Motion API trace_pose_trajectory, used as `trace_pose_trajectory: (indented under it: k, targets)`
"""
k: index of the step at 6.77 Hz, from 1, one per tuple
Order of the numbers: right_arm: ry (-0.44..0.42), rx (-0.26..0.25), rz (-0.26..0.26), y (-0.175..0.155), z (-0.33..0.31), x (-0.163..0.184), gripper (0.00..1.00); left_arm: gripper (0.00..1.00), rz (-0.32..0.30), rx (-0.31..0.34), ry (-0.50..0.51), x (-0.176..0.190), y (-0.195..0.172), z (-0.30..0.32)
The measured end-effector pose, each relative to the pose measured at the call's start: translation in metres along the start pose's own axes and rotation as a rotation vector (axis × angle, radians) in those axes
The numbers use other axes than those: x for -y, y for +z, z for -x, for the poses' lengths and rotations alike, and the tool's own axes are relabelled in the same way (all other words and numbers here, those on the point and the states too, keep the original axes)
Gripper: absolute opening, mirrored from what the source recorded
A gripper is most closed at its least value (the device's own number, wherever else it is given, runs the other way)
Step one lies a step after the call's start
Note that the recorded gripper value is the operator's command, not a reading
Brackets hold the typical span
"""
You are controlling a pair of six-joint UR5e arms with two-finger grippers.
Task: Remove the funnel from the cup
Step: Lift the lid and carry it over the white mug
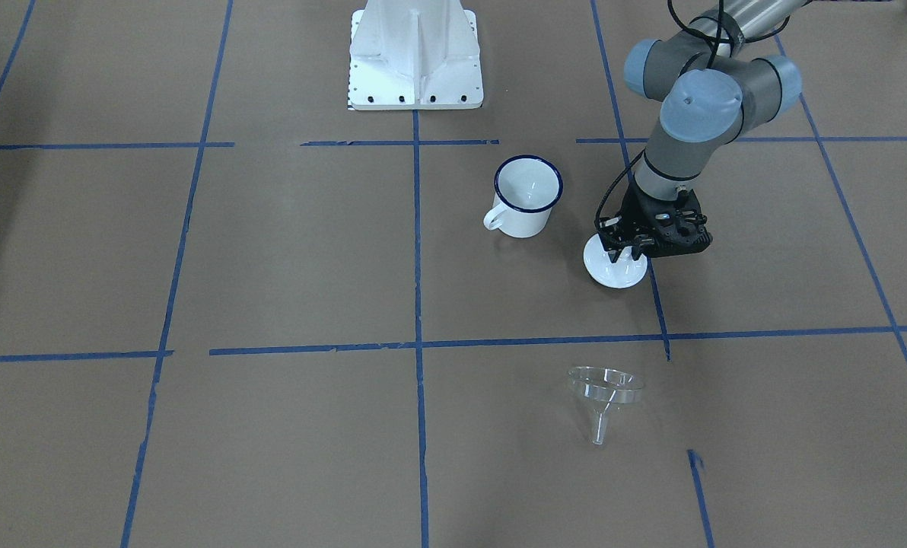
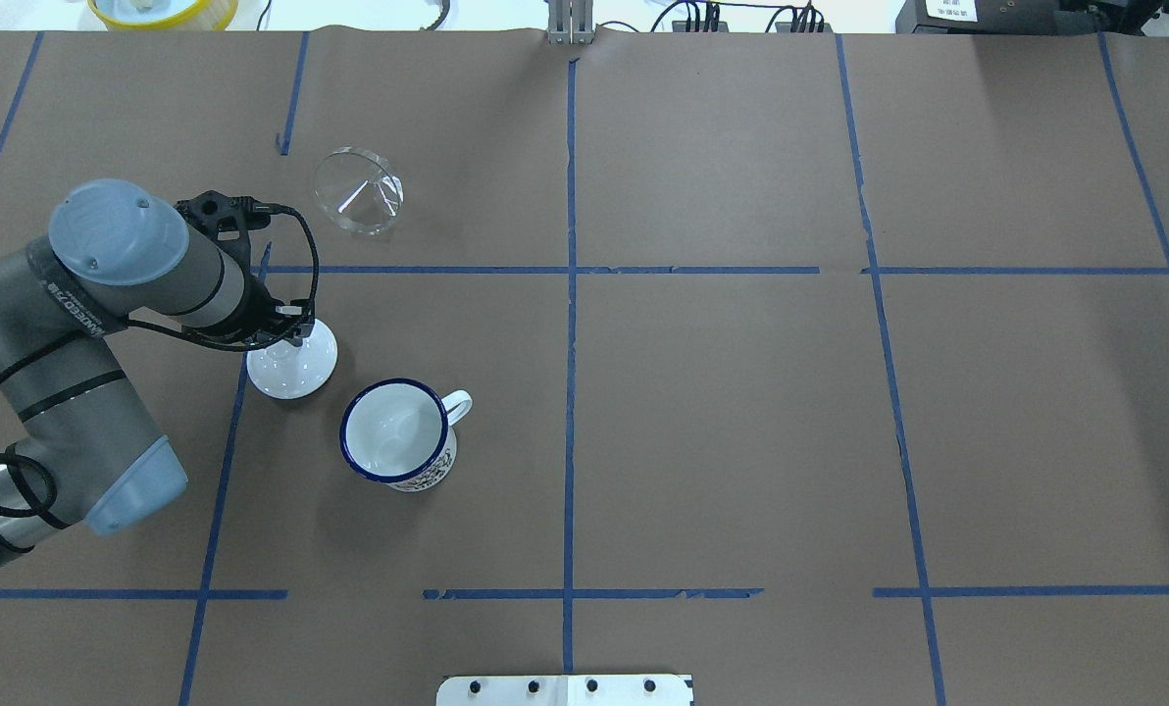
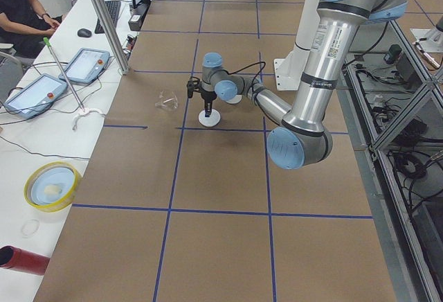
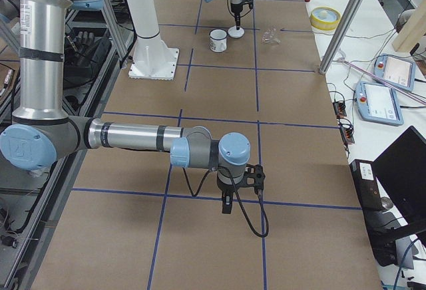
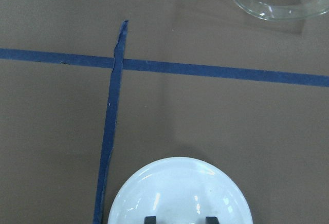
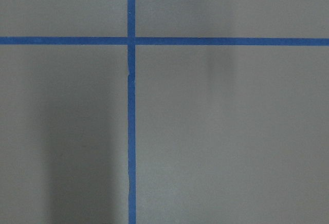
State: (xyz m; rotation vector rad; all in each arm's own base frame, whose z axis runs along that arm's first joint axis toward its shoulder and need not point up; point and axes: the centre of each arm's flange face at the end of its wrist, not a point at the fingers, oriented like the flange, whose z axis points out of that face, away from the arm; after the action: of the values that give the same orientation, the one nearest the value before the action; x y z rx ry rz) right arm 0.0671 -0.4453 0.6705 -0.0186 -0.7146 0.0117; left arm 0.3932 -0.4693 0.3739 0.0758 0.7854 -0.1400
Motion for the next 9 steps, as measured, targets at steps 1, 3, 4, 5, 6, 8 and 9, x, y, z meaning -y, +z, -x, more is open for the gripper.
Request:
trace_pose_trajectory:
  k: [1, 3, 4, 5, 6, 8, 9]
  targets:
    - [0.000, 0.000, 0.000, 0.000, 0.000, 0.000, 1.00, 0.00, 0.009, 0.012, -0.018, 0.002, -0.023, -0.003]
    - [-0.001, 0.000, -0.001, 0.000, 0.000, 0.000, 1.00, 0.00, -0.017, 0.042, -0.082, 0.025, -0.089, -0.014]
    - [-0.001, 0.000, -0.001, 0.000, 0.000, 0.000, 1.00, 0.00, -0.038, 0.045, -0.112, 0.035, -0.129, -0.021]
    - [-0.001, 0.000, -0.001, 0.000, 0.000, 0.000, 1.00, 0.00, -0.045, 0.035, -0.124, 0.032, -0.162, -0.028]
    - [-0.001, 0.000, -0.001, 0.000, 0.000, 0.000, 1.00, 0.00, -0.035, 0.013, -0.138, 0.026, -0.189, -0.041]
    - [-0.001, 0.000, -0.001, 0.000, 0.000, 0.000, 1.00, 0.00, 0.010, -0.012, -0.209, 0.005, -0.196, -0.074]
    - [-0.001, 0.000, -0.001, 0.000, 0.000, 0.000, 1.00, 0.00, 0.034, -0.011, -0.240, -0.014, -0.185, -0.092]
